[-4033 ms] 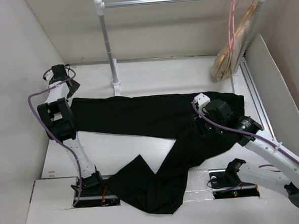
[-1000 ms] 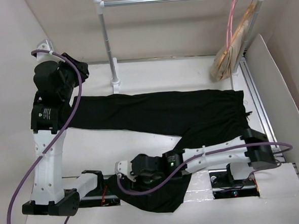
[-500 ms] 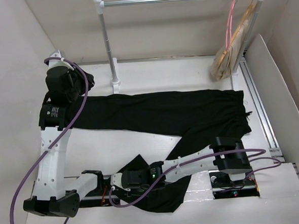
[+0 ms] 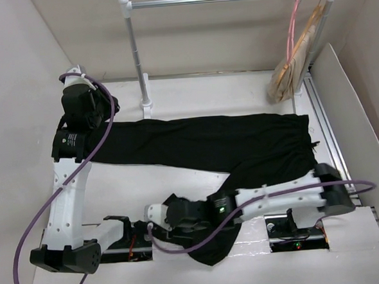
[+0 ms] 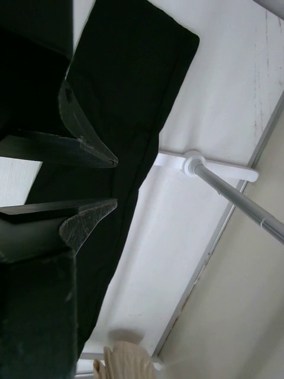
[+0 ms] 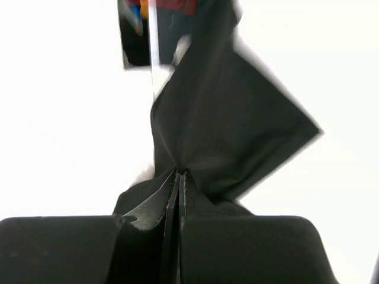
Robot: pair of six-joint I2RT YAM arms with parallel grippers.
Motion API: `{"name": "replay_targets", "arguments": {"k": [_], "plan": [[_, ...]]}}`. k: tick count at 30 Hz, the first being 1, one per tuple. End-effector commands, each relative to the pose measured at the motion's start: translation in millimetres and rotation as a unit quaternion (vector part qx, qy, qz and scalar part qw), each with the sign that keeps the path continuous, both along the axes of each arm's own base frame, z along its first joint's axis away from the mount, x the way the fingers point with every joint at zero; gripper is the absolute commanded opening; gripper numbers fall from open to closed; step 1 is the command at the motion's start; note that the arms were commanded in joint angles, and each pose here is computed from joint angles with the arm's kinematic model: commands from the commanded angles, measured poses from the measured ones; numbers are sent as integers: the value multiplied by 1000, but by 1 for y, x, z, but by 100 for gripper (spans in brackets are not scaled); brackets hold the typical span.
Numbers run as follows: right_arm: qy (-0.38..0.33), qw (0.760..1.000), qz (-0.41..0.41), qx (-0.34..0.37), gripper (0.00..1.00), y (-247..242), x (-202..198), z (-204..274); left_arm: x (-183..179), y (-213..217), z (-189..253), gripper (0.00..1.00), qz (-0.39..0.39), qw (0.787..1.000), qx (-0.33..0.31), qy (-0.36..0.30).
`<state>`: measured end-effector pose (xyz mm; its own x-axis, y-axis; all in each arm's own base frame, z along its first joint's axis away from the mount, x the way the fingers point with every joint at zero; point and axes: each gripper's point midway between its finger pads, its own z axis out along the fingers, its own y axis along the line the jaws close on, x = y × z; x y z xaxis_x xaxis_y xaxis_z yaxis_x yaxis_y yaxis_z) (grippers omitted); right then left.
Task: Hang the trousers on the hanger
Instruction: Flatten out the trousers at the center of the board.
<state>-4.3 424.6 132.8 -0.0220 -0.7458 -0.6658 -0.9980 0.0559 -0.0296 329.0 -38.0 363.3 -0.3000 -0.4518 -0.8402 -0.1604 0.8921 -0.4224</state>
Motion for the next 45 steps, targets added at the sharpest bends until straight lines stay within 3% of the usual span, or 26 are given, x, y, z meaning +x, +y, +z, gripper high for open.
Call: {"name": "replay_targets", "arguments": {"k": [1,5,6,14,15,16,17,18,21,23,24,25,26,27,28,29,33,35,36,39,45], "plan": [[-38,994,-58,89,0,-15,57,82,4,7,-6,24,8,1000,26,5],[-54,982,-129,124,0,-49,131,96,12,3,-27,27,-5,999,35,37],[-45,982,-131,127,0,-54,142,93,14,1,-32,33,-13,998,34,44],[-67,958,-267,76,0,-112,295,39,9,2,-119,40,-16,987,47,154],[-72,948,-300,82,4,-128,323,42,5,0,-126,40,-20,986,44,161],[-63,937,-332,89,38,-139,346,42,-4,-9,-146,41,-40,982,37,182],[-57,937,-333,83,38,-141,344,39,-5,-17,-143,41,-50,983,32,176],[-53,935,-337,94,59,-142,356,47,-12,-25,-155,41,-61,979,33,190],[-59,932,-337,119,77,-142,353,71,-40,-71,-180,39,-137,967,11,214],[-59,937,-323,120,78,-136,334,74,-54,-93,-184,39,-172,964,4,205],[-66,934,-331,117,72,-139,329,76,-67,-113,-189,39,-207,956,6,205],[-66,932,-330,132,57,-138,316,87,-78,-121,-201,39,-223,951,5,213],[-57,932,-336,124,38,-146,308,76,-85,-129,-207,39,-237,947,8,219],[-54,931,-338,128,11,-148,298,76,-101,-148,-215,39,-273,936,20,223],[-58,926,-342,148,2,-156,289,89,-106,-158,-215,39,-284,934,23,216],[-39,925,-349,143,0,-161,276,74,-106,-162,-221,39,-280,935,45,213],[-20,910,-382,162,3,-190,242,69,-119,-205,-230,40,-330,917,103,200],[-5,905,-393,162,10,-202,228,64,-117,-216,-252,41,-343,904,116,227],[-17,898,-405,172,19,-213,223,69,-114,-220,-255,41,-344,902,120,230],[-14,892,-413,183,32,-229,209,73,-106,-224,-272,41,-335,898,136,249],[-16,879,-440,184,43,-257,196,78,-101,-227,-289,41,-324,892,163,270]]}}
